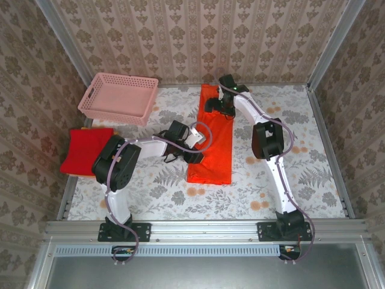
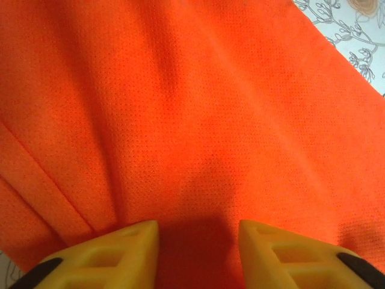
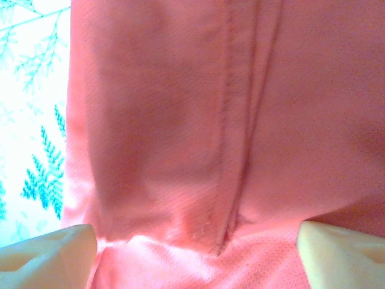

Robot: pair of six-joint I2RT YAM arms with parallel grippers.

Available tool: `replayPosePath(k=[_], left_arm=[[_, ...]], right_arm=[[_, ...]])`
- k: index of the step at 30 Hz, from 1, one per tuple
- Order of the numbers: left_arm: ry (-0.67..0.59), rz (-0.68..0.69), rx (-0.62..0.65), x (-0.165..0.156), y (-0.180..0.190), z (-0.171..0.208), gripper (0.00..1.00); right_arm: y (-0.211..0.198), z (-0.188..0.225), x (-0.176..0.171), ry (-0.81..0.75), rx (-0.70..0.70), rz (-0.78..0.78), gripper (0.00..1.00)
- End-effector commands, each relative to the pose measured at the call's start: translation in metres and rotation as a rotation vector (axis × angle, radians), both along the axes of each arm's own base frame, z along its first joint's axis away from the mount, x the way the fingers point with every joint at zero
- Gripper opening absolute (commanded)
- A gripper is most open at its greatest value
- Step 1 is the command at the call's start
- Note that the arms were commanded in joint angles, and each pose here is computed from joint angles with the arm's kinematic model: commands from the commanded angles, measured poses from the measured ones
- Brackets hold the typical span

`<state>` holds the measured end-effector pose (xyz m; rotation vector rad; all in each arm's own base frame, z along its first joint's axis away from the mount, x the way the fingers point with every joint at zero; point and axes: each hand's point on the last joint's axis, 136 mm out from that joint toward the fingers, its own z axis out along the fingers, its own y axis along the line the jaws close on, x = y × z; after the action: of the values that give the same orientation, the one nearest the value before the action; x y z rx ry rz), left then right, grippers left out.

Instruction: Fold and stack the t-shirts

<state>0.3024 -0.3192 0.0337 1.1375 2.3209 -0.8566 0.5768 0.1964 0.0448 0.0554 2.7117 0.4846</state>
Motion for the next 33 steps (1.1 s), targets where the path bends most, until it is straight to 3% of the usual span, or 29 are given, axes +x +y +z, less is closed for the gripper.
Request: replayPosePath(k=[1,10,16,21,27,33], left_arm=[[-0.007,0.005,-0.026,-0.007,0.004,0.022,0.51],[-0.127,-0.014,-0.083,-0.03,0.022,0.079,0.75],[-0.188,-0.174,-0.121,-0.082,0.043,0.132,0.99],[-0.249,-0.228,-0.091,-0.116,0.073,0.161,1.0],[-0.348,-0.256,-0.041,-0.143,0.105,0.167,1.0],[-0.396,-0.233,0.019,-0.151,0.126,0.15,1.0]], right_arm=[[-0.005,0.062,0.0,-0.163,-0.01,0.091,0.93],[-0.028,0.098,-0.075,-0.39,-0.086,0.211,1.0],[-0.02,0.106,-0.156,-0.516,-0.095,0.401,0.99],[0.008,0.086,-0.233,-0.547,-0.162,0.652,0.99],[0.049,0.066,-0.316,-0.552,-0.141,0.968,0.95],[0.074,0.043,-0.343,-0.509,-0.241,1.138,0.87]])
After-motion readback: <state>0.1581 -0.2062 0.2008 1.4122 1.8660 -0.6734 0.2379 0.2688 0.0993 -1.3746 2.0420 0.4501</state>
